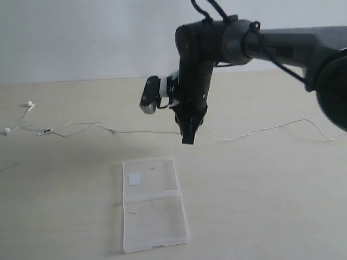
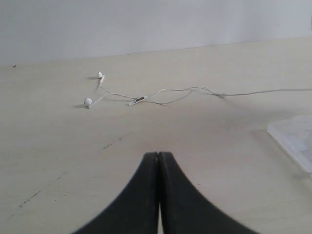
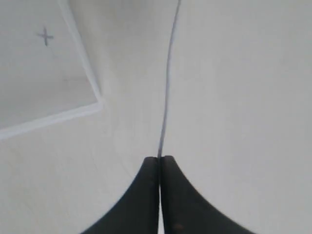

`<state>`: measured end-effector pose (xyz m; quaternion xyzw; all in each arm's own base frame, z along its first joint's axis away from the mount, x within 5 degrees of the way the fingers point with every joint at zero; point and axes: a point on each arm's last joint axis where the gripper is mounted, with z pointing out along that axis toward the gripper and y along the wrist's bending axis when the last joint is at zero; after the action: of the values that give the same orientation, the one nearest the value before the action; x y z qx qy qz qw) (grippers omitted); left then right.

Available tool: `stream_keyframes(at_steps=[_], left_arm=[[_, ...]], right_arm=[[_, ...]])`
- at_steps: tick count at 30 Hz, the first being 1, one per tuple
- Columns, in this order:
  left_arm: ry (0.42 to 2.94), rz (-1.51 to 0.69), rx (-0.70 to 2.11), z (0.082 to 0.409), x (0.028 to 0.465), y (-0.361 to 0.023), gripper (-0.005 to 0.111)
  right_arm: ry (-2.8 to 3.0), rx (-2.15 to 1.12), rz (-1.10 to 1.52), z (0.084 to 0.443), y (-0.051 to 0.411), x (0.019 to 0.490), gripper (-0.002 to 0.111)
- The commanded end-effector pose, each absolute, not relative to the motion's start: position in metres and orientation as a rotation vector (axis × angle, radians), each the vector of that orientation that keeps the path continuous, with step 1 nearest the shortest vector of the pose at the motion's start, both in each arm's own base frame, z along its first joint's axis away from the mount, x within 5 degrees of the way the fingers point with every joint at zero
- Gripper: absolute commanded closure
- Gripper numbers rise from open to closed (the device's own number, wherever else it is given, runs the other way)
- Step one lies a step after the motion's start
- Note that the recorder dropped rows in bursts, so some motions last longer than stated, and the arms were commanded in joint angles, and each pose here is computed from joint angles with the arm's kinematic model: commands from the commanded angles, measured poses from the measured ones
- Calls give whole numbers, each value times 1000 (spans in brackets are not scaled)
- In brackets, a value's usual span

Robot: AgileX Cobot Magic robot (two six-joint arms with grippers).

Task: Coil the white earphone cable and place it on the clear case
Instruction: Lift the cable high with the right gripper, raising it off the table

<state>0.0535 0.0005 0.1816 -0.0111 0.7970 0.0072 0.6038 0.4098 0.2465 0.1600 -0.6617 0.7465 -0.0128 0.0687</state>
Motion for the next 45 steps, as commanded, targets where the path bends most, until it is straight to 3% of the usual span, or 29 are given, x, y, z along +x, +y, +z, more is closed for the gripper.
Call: stream_keyframes(at_steps=[1, 9, 19, 27, 32, 38, 45], left_arm=[[1836, 15, -29, 181, 53, 0, 107], [1836, 15, -29, 181, 53, 0, 107], [1836, 15, -29, 181, 53, 0, 107], [1837, 80, 31, 181, 53, 2, 107], [1843, 96, 49, 181, 53, 2, 107], [1817, 119, 62, 183, 54, 3, 107], [1582, 31, -34, 204, 56, 2, 107]], right_arm=[[2170, -1924, -79, 211, 241, 405, 108], [2195, -1552, 21, 270, 242, 396, 108], [1946, -1190, 617, 381, 255, 348, 108], [1620, -1023, 581, 471, 229, 309, 108], [1540, -1048, 527, 490, 218, 293, 108], [1543, -1080, 426, 488, 215, 296, 108], [1522, -1066, 418, 494, 211, 291, 108]])
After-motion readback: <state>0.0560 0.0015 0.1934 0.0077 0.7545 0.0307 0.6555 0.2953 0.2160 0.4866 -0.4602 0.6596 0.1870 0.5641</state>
